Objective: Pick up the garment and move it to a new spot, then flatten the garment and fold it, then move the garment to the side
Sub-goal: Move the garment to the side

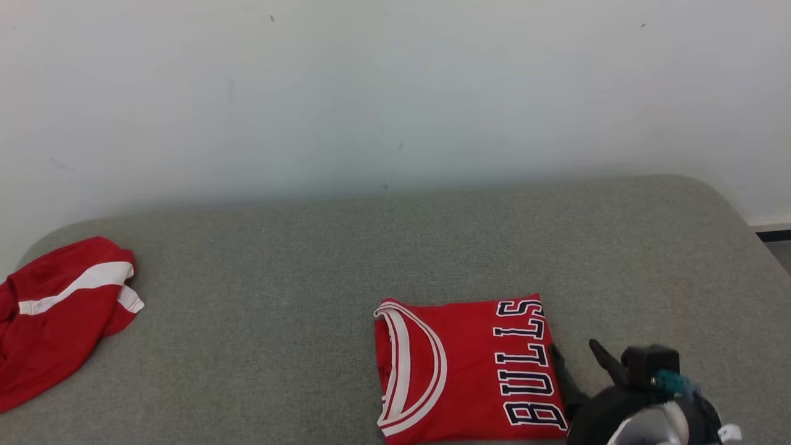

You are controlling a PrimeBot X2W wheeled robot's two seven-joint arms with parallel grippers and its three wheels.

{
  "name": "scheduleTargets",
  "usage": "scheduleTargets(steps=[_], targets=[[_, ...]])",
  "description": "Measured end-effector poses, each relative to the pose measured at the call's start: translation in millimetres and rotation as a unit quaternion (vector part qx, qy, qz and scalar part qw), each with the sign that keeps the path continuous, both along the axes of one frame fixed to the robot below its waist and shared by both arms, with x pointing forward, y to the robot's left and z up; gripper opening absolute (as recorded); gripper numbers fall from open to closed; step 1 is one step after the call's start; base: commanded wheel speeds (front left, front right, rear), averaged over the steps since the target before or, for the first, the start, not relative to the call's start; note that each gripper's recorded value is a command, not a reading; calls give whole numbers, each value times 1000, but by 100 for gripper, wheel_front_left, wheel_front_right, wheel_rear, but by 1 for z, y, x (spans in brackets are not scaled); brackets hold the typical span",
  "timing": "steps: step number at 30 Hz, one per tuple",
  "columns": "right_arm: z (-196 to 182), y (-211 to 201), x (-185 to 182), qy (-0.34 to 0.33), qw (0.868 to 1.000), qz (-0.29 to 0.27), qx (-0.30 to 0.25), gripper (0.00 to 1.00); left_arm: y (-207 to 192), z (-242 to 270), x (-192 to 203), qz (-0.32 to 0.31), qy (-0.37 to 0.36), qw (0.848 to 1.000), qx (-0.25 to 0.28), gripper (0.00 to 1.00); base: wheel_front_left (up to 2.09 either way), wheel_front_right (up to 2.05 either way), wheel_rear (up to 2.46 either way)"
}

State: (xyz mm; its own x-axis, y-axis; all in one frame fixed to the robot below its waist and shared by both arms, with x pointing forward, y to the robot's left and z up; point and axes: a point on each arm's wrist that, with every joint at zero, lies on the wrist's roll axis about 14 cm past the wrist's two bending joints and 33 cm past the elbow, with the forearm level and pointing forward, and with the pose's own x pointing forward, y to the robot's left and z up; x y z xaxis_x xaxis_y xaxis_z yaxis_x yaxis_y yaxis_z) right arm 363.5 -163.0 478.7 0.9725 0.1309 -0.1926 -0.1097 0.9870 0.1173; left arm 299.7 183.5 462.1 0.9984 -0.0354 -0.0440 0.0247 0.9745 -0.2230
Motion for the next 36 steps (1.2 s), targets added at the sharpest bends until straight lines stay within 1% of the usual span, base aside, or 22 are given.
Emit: scheduleTargets(steps=[3, 4, 8, 12, 16, 22, 30, 35, 36], targets=[[-8, -12, 15, 65, 998, -7, -13, 100, -2, -1, 3, -3, 2, 1000, -1, 100, 0, 0, 0], [-8, -12, 15, 65, 998, -7, -13, 100, -2, -1, 3, -3, 2, 1000, -1, 100, 0, 0, 0], [-36, -14, 16, 176, 984, -6, -4, 100, -1, -4, 1, 1, 8, 1000, -3, 100, 0, 0, 0], [-46, -10, 22, 224, 975, 2, -6, 100, 1, -5, 0, 8, 9, 1000, -6, 100, 0, 0, 0], [-64, -10, 20, 271, 962, 2, -17, 100, 6, -9, -5, 19, 16, 1000, -8, 100, 0, 0, 0], [-75, -14, 30, 291, 956, -8, -23, 100, 13, -14, -7, 32, 27, 999, -8, 100, 0, 0, 0], [-91, -5, 42, 319, 947, 3, -34, 100, 16, -20, 0, 39, 38, 998, -8, 100, 0, 0, 0], [-103, 1, 43, 351, 935, 19, -53, 100, 15, -23, 3, 38, 45, 998, -8, 100, 0, 0, 0], [-105, 0, 42, 358, 932, 21, -58, 74, 15, -23, 4, 38, 46, 998, -8, 100, 0, 0, 0]])
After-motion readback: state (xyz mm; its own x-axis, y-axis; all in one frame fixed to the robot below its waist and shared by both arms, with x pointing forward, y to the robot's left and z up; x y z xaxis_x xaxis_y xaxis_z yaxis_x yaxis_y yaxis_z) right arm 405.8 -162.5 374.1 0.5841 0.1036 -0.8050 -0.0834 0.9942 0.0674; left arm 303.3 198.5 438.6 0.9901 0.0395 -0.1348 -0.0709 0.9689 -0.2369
